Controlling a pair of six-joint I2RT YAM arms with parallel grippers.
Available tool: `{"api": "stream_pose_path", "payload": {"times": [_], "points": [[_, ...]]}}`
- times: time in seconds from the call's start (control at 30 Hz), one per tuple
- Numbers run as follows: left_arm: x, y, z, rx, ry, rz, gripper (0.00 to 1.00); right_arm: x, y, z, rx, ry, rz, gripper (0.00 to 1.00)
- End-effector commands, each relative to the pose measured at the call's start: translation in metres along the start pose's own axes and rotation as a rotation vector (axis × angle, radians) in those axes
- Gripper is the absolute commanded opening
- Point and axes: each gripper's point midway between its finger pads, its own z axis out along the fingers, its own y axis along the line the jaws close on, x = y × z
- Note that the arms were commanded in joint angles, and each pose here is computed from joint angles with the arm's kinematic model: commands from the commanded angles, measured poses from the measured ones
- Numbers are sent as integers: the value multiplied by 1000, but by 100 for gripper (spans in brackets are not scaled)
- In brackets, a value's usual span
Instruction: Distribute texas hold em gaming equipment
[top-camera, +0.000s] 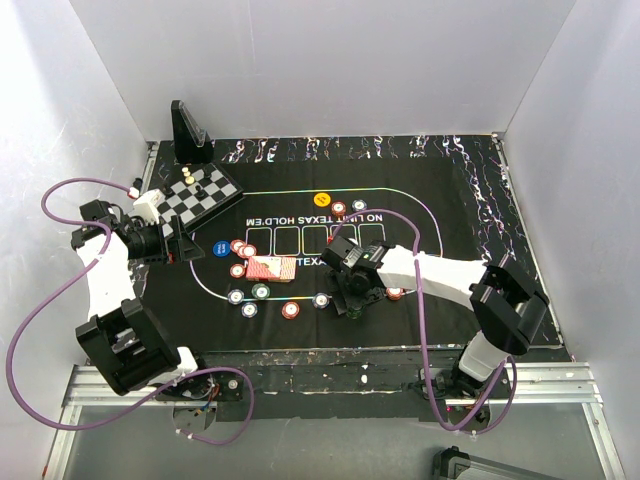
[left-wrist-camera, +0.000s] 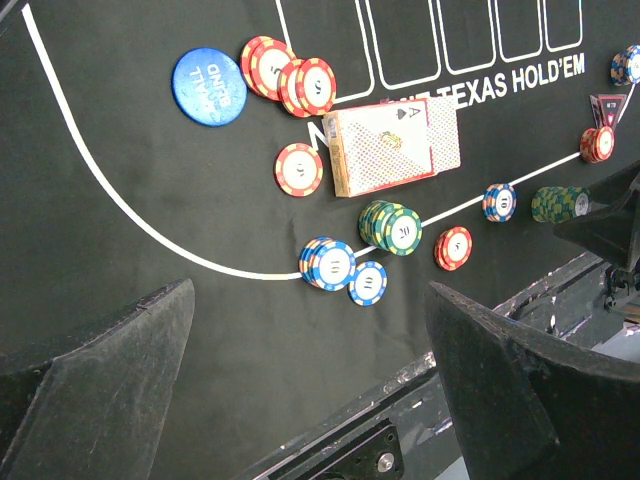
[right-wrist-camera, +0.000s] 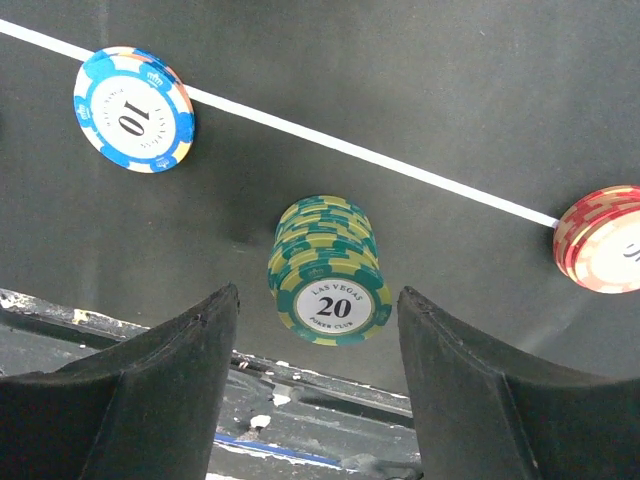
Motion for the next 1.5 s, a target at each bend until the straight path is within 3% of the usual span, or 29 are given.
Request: {"api": "stream_pose_path", "payload": {"times": [0.0, 0.2, 0.83, 1.13, 1.2, 1.3, 1.47], "points": [[-12, -3, -6, 5, -39, 39, 100, -4, 4, -1, -25, -22, 23, 70], [-12, -3, -7, -2, -39, 40, 100, -4, 0, 3, -18, -18, 31, 61], [-12, -2, -8, -13, -43, 51, 100, -1, -5, 10, -10, -3, 37, 49], [-13, -2, -8, -19, -48, 54, 100, 0, -5, 12, -37, -7, 55, 23], [-13, -2, -9, -19, -48, 54, 100, 3, -4, 16, -42, 4, 51, 25], [-13, -3, -10, -21, -52, 60, 100, 5, -6, 19, -37, 12, 49, 41], [-13, -3, -10, -25, -50, 58, 100, 4, -6, 17, -37, 1, 53, 41]]}}
